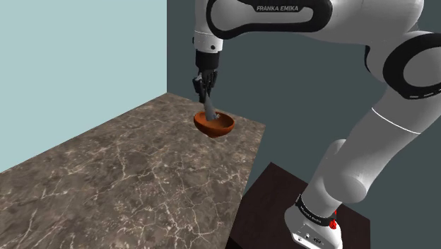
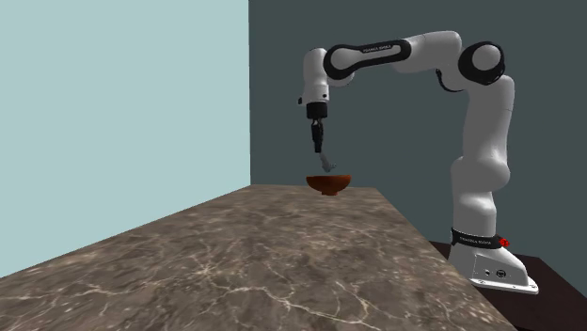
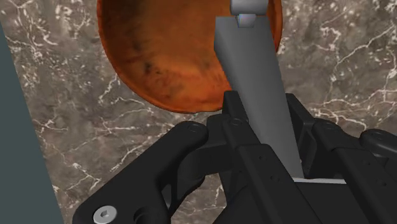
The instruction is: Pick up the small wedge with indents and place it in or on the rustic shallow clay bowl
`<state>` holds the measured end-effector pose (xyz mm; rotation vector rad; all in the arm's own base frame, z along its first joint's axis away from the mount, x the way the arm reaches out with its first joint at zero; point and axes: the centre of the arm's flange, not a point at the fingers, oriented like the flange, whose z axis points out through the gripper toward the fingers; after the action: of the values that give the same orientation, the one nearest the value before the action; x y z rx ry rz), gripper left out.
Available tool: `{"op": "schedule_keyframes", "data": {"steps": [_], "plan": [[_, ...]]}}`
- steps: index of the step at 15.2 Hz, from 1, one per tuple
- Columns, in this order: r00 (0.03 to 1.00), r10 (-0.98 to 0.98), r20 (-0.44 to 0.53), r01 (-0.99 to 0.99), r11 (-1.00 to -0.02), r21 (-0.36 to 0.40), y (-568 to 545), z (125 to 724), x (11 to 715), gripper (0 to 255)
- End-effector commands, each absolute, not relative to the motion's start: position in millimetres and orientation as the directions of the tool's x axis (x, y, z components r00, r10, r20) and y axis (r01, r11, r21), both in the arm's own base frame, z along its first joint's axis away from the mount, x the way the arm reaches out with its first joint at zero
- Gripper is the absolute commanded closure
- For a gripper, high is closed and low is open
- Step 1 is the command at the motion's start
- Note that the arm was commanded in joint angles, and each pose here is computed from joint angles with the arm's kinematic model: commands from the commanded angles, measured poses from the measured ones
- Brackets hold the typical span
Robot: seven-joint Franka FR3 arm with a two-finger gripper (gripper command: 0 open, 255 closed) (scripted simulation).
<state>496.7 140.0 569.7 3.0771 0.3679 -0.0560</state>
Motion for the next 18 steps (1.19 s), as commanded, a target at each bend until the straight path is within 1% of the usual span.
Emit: {"op": "schedule_keyframes", "data": {"steps": [1,4,18], "plan": [[0.971,0.236,-0.04,0.237,-0.971,0.037,114.9,570.1,486.6,255],[0.971,0.236,-0.04,0.237,-0.971,0.037,85.8,570.9,474.4,255],[0.971,0.236,-0.04,0.237,-0.971,0.037,85.8,494.3,474.4,255]]}}
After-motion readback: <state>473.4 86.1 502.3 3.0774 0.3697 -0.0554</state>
